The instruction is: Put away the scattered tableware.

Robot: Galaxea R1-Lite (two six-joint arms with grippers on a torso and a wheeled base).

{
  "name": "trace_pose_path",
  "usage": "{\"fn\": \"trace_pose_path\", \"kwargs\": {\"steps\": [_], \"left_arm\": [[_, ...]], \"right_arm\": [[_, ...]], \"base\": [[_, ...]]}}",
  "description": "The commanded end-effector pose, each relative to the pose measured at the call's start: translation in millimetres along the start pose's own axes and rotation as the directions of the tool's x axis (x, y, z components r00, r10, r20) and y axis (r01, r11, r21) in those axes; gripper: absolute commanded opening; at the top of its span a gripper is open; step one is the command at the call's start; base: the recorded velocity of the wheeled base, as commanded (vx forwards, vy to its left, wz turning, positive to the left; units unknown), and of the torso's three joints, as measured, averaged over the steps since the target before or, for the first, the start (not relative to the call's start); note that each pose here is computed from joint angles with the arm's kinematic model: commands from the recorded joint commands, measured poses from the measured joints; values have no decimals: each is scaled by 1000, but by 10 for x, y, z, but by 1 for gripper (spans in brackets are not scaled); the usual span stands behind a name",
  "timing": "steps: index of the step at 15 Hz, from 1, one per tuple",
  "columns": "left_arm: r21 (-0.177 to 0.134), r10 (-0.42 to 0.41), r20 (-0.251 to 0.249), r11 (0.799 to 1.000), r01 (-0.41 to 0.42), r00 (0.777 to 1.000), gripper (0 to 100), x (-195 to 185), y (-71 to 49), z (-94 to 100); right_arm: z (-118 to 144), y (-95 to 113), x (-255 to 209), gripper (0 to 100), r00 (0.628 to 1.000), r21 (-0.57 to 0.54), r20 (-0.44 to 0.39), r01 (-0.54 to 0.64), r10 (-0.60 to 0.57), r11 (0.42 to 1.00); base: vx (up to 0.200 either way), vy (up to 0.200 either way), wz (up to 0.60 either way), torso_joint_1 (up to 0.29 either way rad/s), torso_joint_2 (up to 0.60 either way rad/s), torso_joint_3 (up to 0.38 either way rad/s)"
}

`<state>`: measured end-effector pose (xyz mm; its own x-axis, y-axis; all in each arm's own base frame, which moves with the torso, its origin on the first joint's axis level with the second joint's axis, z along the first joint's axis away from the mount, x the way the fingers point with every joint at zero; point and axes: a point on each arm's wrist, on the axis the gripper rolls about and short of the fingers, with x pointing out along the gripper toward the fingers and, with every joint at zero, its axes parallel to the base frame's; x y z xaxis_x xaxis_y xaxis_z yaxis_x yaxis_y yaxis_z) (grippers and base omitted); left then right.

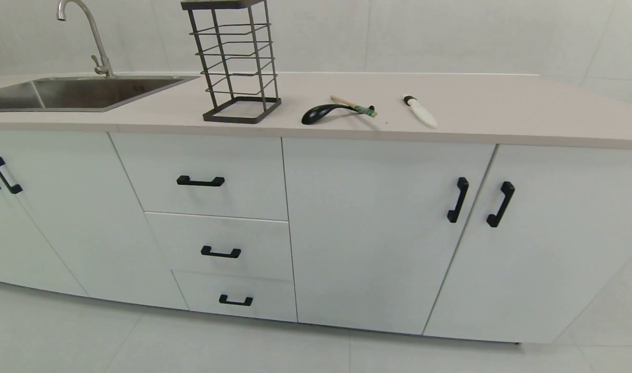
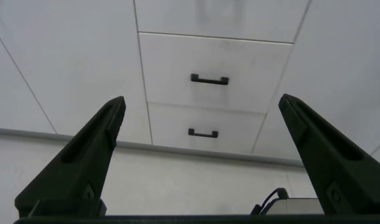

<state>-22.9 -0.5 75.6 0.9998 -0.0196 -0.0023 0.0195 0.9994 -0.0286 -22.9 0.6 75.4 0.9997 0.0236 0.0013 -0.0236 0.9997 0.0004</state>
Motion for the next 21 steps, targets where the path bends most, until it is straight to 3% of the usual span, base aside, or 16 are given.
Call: {"fn": "trace_pose_path", "kwargs": {"steps": [1, 6, 11, 17, 21], "left_arm": [[-1, 1, 1, 1000, -1, 1000, 100, 0, 0, 0], [-1, 1, 1, 1000, -1, 1000, 100, 0, 0, 0], [-1, 1, 1, 1000, -1, 1000, 100, 0, 0, 0], [2, 1, 1, 1000, -1, 1000, 100, 0, 0, 0], [2, 1, 1, 1000, -1, 1000, 100, 0, 0, 0]], "right_arm": [[1, 0, 1, 0, 1000, 0, -1, -1, 1, 1000], [1, -1, 1, 0, 1000, -2, -1, 2, -2, 1000], [1, -1, 1, 0, 1000, 0, -1, 2, -2, 1000], [1, -1, 1, 0, 1000, 0, -1, 2, -2, 1000], [1, -1, 1, 0, 1000, 0, -1, 2, -2, 1000]], "base": [[200, 0, 0, 2, -2, -2], [0, 0, 360, 0, 0, 1], [0, 0, 0, 0, 0, 0], [0, 200, 0, 2, 2, 1], [150, 0, 0, 3, 2, 2]]}}
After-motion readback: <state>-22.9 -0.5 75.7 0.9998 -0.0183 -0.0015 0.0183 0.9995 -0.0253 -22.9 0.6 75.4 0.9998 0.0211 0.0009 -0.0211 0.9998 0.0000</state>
